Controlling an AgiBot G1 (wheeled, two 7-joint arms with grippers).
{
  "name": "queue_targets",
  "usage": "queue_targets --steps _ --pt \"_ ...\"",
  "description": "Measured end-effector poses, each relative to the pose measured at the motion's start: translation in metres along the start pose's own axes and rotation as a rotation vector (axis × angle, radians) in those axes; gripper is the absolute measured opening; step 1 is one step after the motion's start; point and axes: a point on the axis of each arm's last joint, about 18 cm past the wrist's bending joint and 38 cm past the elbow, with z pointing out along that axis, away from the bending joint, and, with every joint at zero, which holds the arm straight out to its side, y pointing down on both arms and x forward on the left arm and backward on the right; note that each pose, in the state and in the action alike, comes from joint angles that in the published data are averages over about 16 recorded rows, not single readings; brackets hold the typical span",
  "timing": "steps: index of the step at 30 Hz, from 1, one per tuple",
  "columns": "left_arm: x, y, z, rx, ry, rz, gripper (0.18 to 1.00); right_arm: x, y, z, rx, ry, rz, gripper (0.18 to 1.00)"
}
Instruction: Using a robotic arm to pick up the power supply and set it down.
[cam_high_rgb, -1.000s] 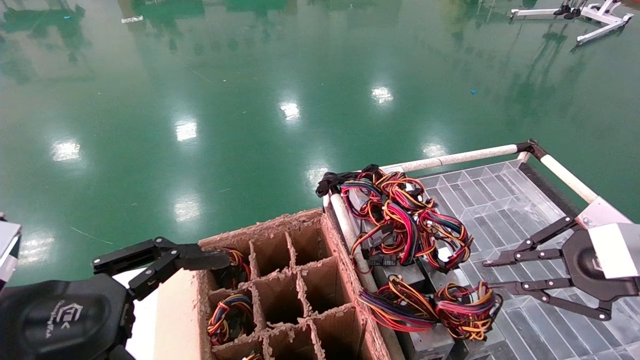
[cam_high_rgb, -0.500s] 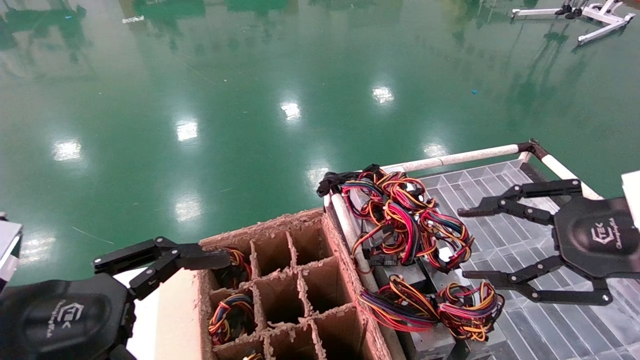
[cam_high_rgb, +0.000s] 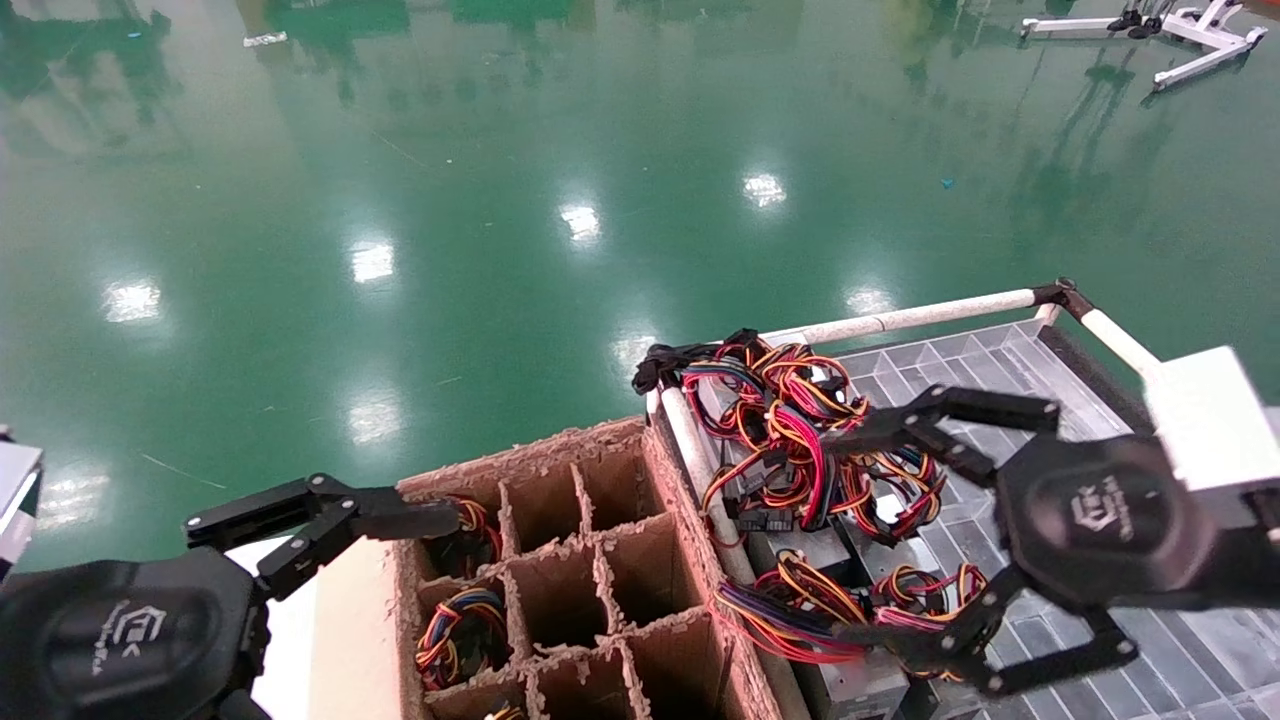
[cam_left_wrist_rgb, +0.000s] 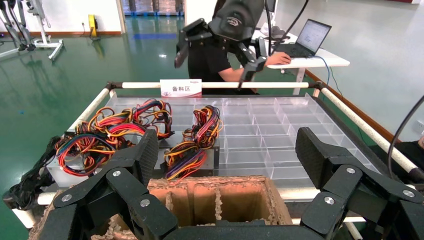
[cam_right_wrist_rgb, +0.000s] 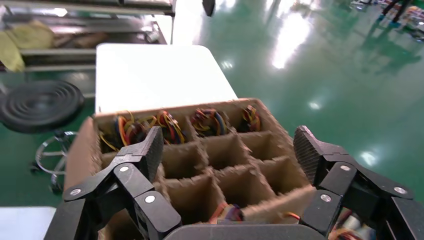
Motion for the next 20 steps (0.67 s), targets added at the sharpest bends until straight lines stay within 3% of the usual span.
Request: queue_targets --steps 12,20 --pt "0.0 0.0 0.0 0.0 0.0 0.0 1.0 -0.019 -0.003 0.032 0.108 -0.052 0.085 0.987" --pt "0.0 0.0 0.0 0.0 0.0 0.0 1.0 -0.027 -0.005 0.04 0.141 -0.061 0.112 1.0"
